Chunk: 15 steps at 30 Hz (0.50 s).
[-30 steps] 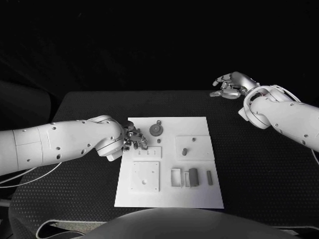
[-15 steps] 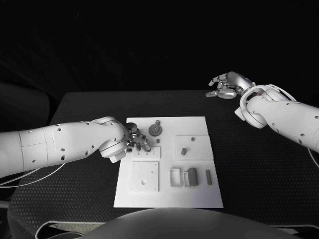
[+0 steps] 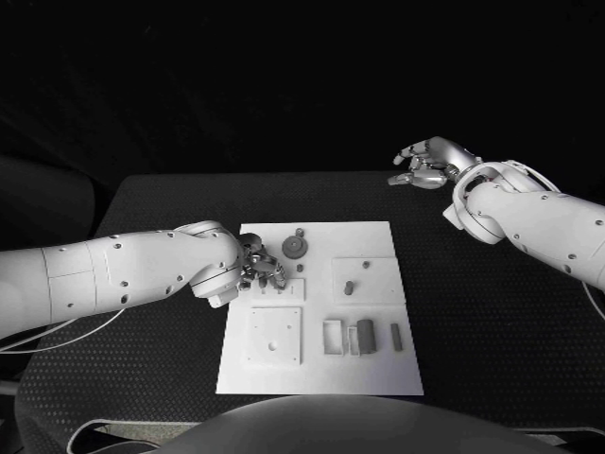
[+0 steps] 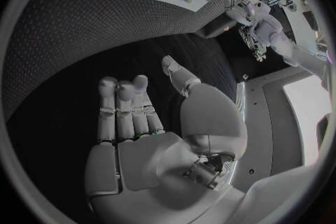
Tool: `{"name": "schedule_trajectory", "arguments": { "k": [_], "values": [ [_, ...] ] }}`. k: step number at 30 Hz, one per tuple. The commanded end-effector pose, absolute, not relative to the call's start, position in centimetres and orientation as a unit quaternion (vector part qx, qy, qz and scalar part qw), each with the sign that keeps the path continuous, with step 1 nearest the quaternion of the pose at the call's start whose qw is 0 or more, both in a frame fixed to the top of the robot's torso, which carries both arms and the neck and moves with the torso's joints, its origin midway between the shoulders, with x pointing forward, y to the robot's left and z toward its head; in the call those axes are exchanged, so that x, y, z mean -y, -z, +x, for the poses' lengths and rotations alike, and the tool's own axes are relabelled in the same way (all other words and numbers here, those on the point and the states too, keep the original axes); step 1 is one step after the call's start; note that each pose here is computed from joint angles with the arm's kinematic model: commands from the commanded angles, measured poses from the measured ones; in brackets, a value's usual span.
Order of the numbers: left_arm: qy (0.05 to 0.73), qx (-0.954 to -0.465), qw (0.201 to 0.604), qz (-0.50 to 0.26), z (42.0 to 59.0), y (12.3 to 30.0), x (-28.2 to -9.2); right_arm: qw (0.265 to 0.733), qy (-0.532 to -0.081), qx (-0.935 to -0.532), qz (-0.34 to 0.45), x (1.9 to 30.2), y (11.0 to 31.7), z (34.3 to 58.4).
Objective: Assemble the parts on the task board
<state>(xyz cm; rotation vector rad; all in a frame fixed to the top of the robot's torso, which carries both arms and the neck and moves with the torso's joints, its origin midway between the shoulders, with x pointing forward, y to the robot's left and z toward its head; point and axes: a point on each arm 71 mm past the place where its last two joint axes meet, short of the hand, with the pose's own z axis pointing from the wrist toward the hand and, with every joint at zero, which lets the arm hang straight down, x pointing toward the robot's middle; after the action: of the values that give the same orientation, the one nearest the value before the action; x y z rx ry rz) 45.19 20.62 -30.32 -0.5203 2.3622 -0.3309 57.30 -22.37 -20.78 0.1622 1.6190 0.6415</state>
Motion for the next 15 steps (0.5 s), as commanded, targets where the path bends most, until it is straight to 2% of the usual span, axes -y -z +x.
{"name": "schedule_trajectory", "arguments": {
  "k": [1,15],
  "values": [
    [0.123,-0.913,0.341,-0.187,45.16,30.51,-20.61,0.636,-0.285,-0.714,0.069,22.21,20.77,57.26],
    [0.116,-0.917,0.334,-0.184,45.43,30.98,-20.81,0.633,-0.289,-0.715,0.066,21.76,20.77,57.18]
  ]
}}
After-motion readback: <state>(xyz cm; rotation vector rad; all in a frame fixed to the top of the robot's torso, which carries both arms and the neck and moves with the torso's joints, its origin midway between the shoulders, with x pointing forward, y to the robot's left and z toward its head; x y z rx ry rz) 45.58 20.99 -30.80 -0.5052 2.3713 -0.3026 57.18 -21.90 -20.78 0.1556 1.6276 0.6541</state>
